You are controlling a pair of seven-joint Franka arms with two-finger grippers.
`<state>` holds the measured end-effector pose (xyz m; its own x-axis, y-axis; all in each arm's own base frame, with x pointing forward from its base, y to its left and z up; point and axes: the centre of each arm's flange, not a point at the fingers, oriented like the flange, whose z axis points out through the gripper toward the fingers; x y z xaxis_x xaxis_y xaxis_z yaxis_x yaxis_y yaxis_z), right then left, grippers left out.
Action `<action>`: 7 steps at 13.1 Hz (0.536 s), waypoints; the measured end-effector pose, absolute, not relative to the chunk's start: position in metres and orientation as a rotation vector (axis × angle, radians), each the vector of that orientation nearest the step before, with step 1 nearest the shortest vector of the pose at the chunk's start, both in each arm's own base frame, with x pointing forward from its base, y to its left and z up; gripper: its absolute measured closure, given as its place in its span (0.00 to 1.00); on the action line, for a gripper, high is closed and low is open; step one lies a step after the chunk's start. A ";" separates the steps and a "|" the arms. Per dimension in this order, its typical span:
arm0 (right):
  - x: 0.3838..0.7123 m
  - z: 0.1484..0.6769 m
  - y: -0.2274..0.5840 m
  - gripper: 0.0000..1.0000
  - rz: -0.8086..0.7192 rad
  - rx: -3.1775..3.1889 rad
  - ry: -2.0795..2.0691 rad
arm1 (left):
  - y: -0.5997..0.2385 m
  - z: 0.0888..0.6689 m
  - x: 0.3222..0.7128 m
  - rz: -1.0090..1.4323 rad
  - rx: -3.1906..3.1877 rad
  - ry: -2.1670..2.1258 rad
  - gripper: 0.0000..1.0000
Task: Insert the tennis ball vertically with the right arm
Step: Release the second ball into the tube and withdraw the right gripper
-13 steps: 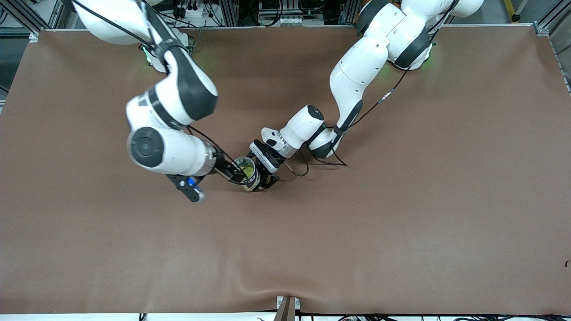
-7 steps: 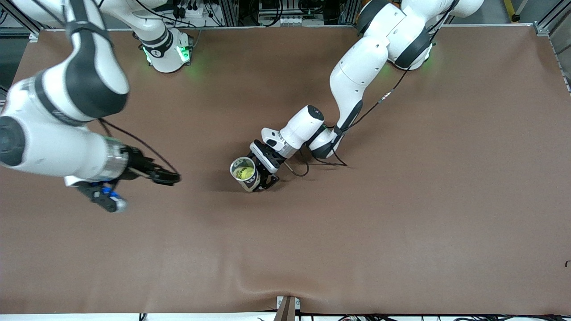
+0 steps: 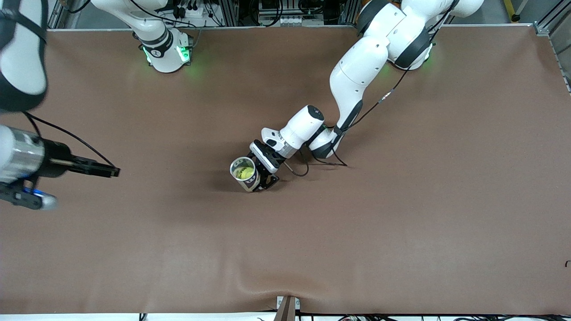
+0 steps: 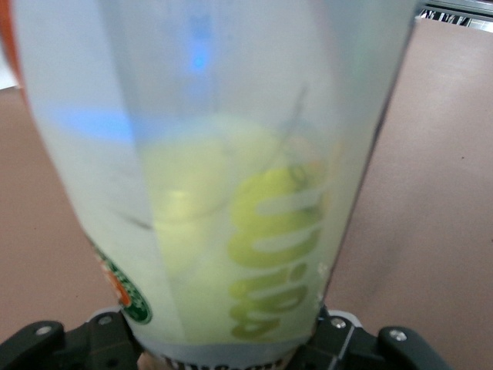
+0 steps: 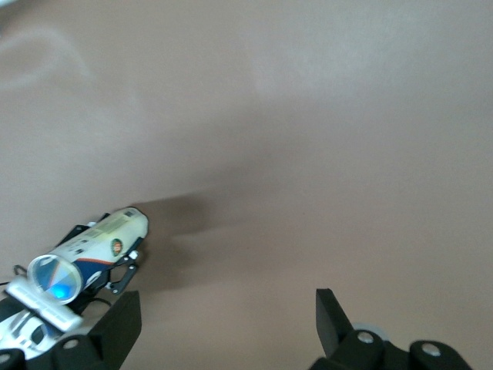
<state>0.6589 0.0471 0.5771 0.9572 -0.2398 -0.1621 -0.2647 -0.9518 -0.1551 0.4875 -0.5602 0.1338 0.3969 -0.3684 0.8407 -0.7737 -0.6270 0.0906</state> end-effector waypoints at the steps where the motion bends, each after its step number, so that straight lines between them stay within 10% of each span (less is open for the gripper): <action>1: 0.651 0.602 0.050 0.00 0.161 -2.934 0.365 | -0.561 0.135 0.488 1.142 2.184 -0.975 0.23; 7: 0.595 0.674 0.033 0.00 0.099 -3.093 0.194 | -0.564 0.135 0.484 1.140 2.177 -0.982 0.23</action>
